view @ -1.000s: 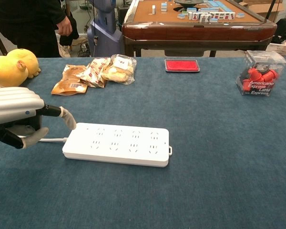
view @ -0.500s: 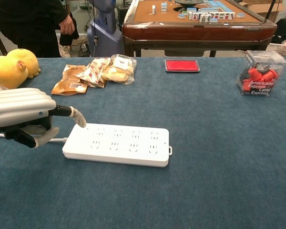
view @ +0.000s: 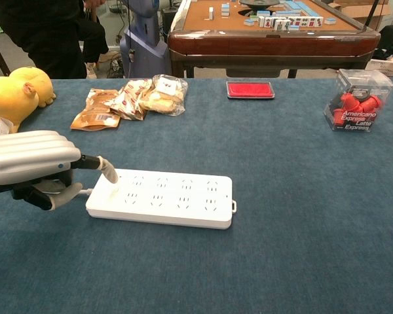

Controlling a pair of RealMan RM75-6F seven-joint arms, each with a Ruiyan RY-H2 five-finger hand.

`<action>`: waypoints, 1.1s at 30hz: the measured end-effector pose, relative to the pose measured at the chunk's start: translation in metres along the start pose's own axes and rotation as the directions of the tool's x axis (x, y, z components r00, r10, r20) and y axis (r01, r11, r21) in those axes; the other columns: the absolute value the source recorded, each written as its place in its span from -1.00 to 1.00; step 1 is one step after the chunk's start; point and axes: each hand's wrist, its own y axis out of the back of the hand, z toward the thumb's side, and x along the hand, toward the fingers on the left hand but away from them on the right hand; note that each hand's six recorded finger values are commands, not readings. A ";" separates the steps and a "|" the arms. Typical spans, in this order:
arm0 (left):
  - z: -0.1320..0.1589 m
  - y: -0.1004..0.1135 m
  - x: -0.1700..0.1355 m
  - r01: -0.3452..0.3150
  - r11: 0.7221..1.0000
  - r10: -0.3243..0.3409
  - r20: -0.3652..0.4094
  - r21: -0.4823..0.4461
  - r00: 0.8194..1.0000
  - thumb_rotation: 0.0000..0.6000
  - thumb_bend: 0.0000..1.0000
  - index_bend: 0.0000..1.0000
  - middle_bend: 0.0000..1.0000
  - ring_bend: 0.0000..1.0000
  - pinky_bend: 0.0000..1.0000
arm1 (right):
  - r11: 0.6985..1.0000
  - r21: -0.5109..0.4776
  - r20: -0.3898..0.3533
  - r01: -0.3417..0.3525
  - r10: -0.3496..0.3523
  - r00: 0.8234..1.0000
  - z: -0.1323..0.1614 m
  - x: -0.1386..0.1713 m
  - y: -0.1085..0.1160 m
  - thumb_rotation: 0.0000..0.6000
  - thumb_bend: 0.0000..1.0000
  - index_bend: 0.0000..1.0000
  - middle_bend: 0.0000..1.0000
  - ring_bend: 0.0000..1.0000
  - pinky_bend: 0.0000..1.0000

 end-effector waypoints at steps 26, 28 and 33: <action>0.000 -0.009 0.004 0.023 1.000 -0.023 -0.004 -0.003 1.000 1.00 0.36 -0.43 1.00 0.98 1.00 | 1.000 -0.003 -0.005 -0.008 0.008 1.000 0.003 -0.001 -0.003 1.00 -0.53 -0.26 -0.41 -0.31 -0.04; 0.000 -0.009 0.004 0.024 1.000 -0.024 -0.003 -0.002 1.000 1.00 0.36 -0.43 1.00 0.98 1.00 | 1.000 -0.004 -0.003 -0.010 0.010 1.000 0.002 -0.001 -0.004 1.00 -0.53 -0.26 -0.41 -0.31 -0.04; 0.001 -0.010 0.006 0.028 1.000 -0.028 -0.001 0.008 1.000 1.00 0.36 -0.43 1.00 0.98 1.00 | 1.000 -0.007 -0.003 -0.013 0.013 1.000 0.002 -0.001 -0.006 1.00 -0.53 -0.26 -0.41 -0.31 -0.04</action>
